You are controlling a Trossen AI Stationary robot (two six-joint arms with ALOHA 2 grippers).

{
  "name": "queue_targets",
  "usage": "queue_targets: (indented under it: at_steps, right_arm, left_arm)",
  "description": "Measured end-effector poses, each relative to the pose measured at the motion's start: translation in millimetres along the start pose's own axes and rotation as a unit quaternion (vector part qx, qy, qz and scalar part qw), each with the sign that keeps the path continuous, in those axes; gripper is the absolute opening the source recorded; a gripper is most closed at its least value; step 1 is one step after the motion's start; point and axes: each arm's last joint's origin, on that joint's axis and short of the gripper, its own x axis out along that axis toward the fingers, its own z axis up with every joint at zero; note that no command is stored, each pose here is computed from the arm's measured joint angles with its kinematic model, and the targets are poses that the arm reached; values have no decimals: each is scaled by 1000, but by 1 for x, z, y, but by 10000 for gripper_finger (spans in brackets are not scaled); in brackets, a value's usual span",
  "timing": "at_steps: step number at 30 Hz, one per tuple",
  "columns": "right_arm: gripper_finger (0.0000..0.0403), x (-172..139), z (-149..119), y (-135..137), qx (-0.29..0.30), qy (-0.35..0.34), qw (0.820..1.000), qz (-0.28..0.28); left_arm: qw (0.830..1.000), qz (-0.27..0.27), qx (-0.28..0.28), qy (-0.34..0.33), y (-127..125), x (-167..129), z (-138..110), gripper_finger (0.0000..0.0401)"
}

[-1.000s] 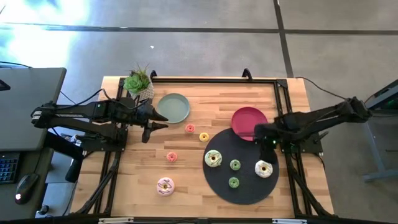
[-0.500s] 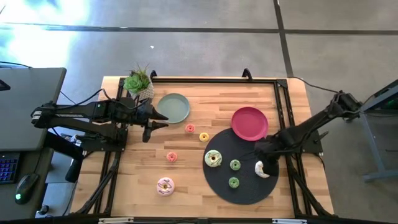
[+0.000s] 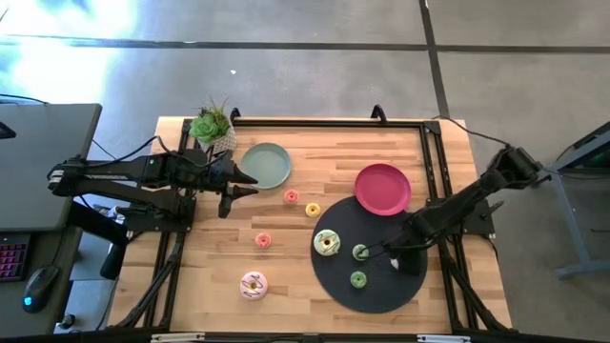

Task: Pick & Place donuts
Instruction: Put the big white donut on the pink plate

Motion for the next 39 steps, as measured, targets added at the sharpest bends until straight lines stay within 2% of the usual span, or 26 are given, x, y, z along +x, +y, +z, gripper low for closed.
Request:
queue_targets:
  at_steps: [6, 9, 12, 15, 20, 24, 29, 32, 34, 36, 39]
  right_arm:
    - [178, 10, 6, 1, -8, 1, 1000, -19]
    - [168, 12, 7, 1, 8, -3, 999, -32]
    - [138, 13, 8, 1, 27, -3, 999, -32]
    - [92, 13, 8, 2, 35, -1, 999, -27]
    - [19, 8, 9, 9, 37, 21, 999, 13]
    - [16, -10, 19, 20, 11, -14, 1000, 22]
    - [50, -41, 35, 22, -10, -92, 995, -44]
    - [52, -59, 48, 13, -5, -139, 985, -102]
    - [46, -71, 58, 1, 26, -179, 970, -162]
    - [37, -83, 67, -15, 46, -191, 957, -211]
    - [29, -95, 81, -44, 68, -182, 953, -233]
  left_arm:
    - [1000, 0, 0, 0, 0, 0, 0, 124]
    - [1000, 0, 0, 0, 0, 0, 0, 124]
    - [1000, 0, 0, 0, 0, 0, 0, 124]
    - [1000, 0, 0, 0, 0, 0, 0, 124]
    - [1000, 0, 0, 0, 0, 0, 0, 124]
    - [1000, 1, 0, 0, 0, 0, 0, 124]
    - [1000, 1, 0, 0, 0, 0, 0, 124]
    - [1000, 1, 0, -1, 0, 0, 0, 124]
    - [1000, 1, 0, 0, 0, 0, 0, 124]
    - [1000, 1, 0, 0, 0, 0, 0, 124]
    - [1000, 1, -2, 0, 0, 0, 0, 124]
